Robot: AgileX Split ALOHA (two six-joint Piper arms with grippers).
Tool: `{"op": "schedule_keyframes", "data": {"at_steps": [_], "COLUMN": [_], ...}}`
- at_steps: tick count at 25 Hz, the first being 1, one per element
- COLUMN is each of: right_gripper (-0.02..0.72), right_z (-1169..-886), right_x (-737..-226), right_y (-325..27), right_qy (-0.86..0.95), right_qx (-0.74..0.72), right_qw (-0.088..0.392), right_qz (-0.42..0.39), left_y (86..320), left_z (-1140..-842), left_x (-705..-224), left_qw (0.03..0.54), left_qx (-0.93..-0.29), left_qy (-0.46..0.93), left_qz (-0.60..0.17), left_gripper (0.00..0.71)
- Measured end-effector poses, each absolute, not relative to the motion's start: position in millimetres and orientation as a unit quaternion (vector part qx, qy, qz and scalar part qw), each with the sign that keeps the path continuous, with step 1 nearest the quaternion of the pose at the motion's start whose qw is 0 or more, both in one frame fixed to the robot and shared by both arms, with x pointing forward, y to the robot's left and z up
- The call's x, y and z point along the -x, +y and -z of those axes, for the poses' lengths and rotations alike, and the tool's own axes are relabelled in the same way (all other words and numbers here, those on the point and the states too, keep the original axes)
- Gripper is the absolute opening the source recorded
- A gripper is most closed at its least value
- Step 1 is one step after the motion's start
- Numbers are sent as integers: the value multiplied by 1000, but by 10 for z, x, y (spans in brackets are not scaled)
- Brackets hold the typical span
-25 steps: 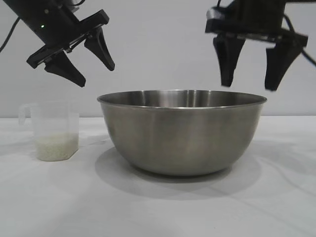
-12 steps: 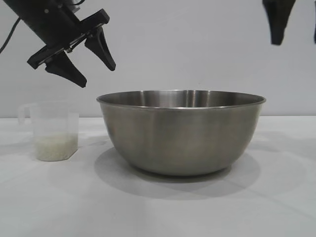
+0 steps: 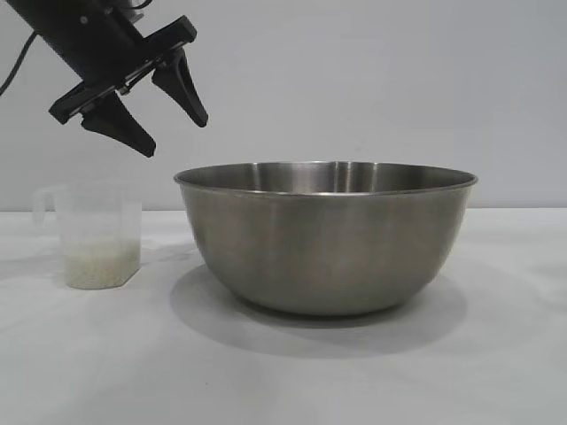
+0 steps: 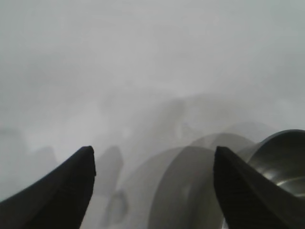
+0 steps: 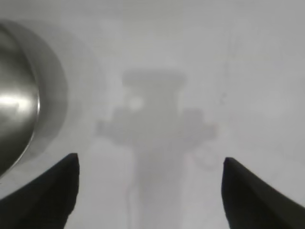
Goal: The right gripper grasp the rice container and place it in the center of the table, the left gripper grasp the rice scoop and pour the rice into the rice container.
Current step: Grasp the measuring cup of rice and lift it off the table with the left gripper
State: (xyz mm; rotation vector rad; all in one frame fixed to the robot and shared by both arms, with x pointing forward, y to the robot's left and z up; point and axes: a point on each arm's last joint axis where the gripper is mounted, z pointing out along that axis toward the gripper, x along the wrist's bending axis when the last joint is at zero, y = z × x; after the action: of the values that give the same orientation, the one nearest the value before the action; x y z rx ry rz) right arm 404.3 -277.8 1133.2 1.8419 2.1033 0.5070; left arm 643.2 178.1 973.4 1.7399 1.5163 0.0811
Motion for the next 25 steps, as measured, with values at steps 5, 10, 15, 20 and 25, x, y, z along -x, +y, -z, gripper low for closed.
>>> {"op": "schedule_keyframes", "data": {"at_steps": [5, 10, 15, 20, 25], "right_gripper": [557, 557, 557, 557, 557], "right_z": [-11228, -10956, -10617, -10435, -10427], "right_x": [-3397, -2883, -2591, -2347, -2286], "right_y": [-2854, -2914, -2949, -2978, -2984], "right_qy": [722, 709, 695, 667, 658], "right_qx": [-632, -620, -607, -583, -575], "right_qw": [182, 220, 253, 306, 320], "right_qz": [-213, -254, -291, -350, -367], "left_y": [1781, 1781, 1781, 1781, 1781], "left_z": [-9735, -9735, -9735, -9735, -9740], "left_x": [-6432, -6432, -6432, -6432, -6441], "left_qw": [405, 405, 405, 405, 408], "left_qx": [-689, -689, -688, -688, -682], "left_qy": [601, 601, 602, 602, 606], "left_qz": [-32, -32, -31, -31, -34], "left_gripper": [447, 447, 447, 447, 447]}}
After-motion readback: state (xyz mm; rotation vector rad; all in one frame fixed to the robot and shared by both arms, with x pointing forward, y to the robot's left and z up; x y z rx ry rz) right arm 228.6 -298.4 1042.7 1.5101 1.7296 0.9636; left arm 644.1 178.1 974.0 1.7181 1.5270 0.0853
